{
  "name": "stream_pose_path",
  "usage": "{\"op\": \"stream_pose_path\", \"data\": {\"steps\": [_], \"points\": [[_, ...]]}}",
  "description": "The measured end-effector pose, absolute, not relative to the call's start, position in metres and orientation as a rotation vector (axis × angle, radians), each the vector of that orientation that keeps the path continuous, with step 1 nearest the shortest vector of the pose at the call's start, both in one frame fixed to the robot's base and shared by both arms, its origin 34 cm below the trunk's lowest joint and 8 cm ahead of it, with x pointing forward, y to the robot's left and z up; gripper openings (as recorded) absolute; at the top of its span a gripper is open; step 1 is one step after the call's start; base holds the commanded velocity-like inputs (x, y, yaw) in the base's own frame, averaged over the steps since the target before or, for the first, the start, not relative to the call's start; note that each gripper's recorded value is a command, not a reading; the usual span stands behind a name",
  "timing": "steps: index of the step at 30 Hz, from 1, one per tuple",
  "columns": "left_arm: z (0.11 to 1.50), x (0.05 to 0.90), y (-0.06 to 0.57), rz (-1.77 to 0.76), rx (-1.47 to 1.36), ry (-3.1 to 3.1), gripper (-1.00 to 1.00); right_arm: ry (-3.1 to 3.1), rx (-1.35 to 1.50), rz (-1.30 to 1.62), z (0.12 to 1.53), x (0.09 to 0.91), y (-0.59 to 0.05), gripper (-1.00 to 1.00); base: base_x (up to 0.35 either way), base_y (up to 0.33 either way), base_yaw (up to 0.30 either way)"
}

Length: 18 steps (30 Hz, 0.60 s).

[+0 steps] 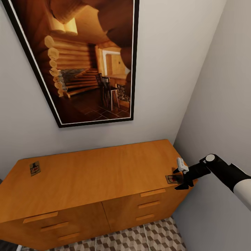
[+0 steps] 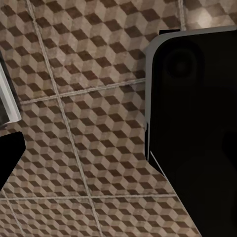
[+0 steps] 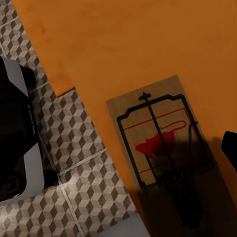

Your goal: Take the four mousetraps from the cabinet in the bathroom and place them on the bathroom floor. Make sure all four end up on the same floor surface, and ensure that at least two of them are either under or directly next to the same bathroom sink.

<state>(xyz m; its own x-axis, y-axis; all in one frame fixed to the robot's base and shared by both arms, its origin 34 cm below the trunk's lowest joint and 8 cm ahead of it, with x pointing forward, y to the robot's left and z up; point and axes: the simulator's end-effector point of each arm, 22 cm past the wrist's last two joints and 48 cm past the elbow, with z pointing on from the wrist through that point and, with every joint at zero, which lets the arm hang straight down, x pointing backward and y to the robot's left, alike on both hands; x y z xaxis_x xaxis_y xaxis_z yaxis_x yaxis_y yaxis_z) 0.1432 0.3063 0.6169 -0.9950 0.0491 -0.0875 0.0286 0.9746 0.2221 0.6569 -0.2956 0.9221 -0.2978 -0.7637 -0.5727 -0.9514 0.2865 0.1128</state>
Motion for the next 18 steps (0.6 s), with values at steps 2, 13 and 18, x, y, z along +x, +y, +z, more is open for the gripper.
{"op": "stream_pose_path", "data": {"steps": [2,13,18], "points": [[0.6169,0.1431,0.3063,0.339,0.06,3.03,1.0,2.152,-1.539,0.619,0.9223,0.6572,-0.2961,1.0,0.0,0.0,0.0],[0.6169,0.1432,0.3063,0.339,0.06,3.03,1.0,2.151,-1.54,0.614,0.9226,0.6577,-0.2975,1.0,0.0,0.0,0.0],[0.6169,0.1431,0.3063,0.338,0.06,3.03,1.0,2.145,-1.545,0.611,0.9225,0.6579,-0.2976,1.0,0.0,0.0,0.0]]}}
